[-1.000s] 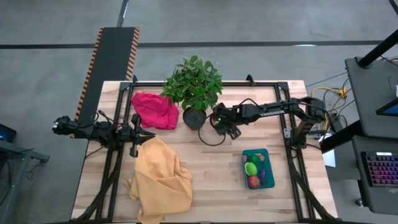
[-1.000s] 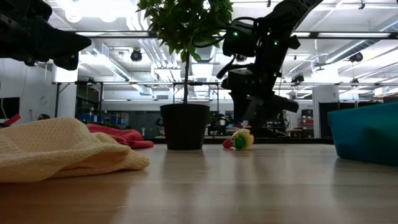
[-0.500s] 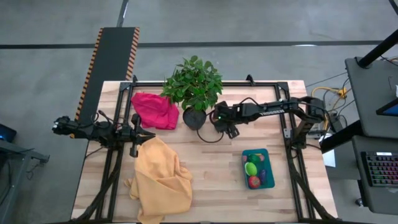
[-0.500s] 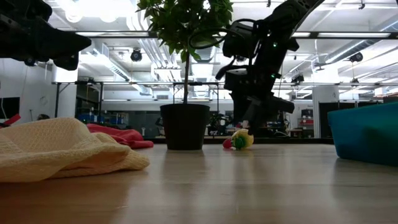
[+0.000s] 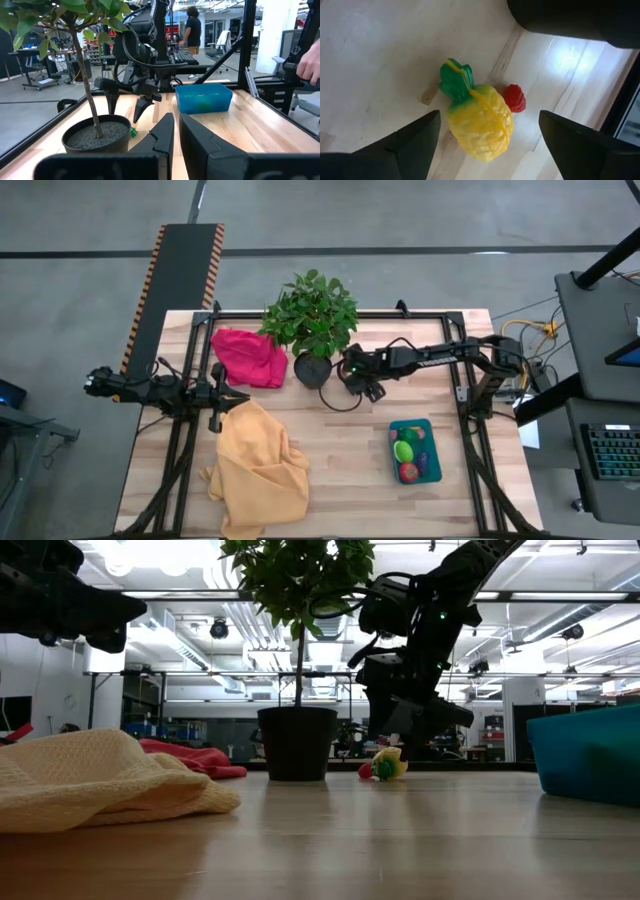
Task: Pick and placing Produce into tupperware
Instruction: Put the pineapple into the bin
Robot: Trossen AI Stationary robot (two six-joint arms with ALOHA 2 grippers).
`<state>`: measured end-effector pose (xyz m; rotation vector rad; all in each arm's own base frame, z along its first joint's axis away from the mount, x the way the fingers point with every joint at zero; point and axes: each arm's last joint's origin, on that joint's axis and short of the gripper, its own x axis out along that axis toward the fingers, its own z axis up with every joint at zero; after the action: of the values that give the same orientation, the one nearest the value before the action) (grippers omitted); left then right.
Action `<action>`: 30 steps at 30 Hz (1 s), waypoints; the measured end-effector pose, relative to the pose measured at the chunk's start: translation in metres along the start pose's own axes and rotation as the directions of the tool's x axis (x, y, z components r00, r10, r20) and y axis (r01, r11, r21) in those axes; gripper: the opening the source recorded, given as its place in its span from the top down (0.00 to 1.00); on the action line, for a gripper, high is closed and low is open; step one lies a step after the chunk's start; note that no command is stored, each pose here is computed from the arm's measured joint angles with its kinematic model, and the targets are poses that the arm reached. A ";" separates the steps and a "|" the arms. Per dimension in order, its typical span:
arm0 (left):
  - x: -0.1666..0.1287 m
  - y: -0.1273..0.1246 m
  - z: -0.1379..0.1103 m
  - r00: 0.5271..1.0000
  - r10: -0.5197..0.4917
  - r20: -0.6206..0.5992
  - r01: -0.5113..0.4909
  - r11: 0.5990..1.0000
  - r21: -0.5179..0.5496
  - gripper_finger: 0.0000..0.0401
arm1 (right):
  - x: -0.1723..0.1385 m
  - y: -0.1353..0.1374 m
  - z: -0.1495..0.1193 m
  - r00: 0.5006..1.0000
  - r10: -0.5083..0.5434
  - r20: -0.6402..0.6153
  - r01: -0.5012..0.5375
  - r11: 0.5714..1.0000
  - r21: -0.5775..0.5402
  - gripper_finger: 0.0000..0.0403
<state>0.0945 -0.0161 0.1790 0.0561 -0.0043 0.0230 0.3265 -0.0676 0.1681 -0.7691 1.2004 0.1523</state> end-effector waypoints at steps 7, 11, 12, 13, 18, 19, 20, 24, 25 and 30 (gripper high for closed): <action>0.000 0.000 0.000 1.000 0.000 -0.001 0.000 1.000 0.000 0.96 | 0.006 0.006 -0.006 1.000 0.008 -0.003 -0.008 1.000 -0.007 0.19; 0.000 0.000 0.000 1.000 0.000 -0.001 0.000 1.000 0.001 0.96 | 0.010 0.008 -0.008 1.000 -0.012 0.011 0.012 1.000 0.001 0.19; 0.000 0.000 0.000 1.000 0.000 -0.001 0.000 1.000 0.001 0.96 | 0.010 0.007 -0.008 1.000 -0.022 0.018 0.022 1.000 0.008 0.19; 0.000 0.000 0.000 1.000 0.000 -0.001 0.000 1.000 0.001 0.96 | 0.011 0.006 -0.008 0.999 -0.028 0.022 0.028 1.000 0.011 0.19; 0.000 0.000 0.000 1.000 0.000 -0.001 0.000 1.000 0.001 0.96 | 0.014 0.004 -0.010 0.999 -0.031 0.020 0.031 0.999 0.028 0.18; 0.000 0.000 0.000 1.000 0.000 0.000 0.000 1.000 0.000 0.96 | 0.014 0.004 -0.011 0.999 -0.028 0.023 0.027 0.999 0.033 0.18; 0.000 0.000 0.000 1.000 0.000 0.001 0.000 1.000 0.000 0.96 | 0.016 0.004 -0.011 0.999 -0.020 0.030 0.019 0.999 0.031 0.18; 0.000 0.000 0.000 1.000 0.000 0.002 0.000 1.000 0.000 0.96 | 0.026 0.007 -0.013 1.000 0.011 0.008 -0.012 1.000 0.027 0.18; 0.000 0.000 0.000 1.000 0.000 0.000 0.000 1.000 0.001 0.96 | 0.027 0.006 -0.013 1.000 0.010 0.008 -0.011 1.000 0.029 0.18; 0.000 0.000 0.000 1.000 0.000 0.001 0.000 1.000 0.001 0.96 | 0.032 0.007 -0.013 1.000 0.021 -0.002 -0.021 0.999 0.032 0.18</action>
<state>0.0944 -0.0161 0.1792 0.0566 -0.0051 0.0234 0.3251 -0.0790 0.1347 -0.7292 1.2109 0.1489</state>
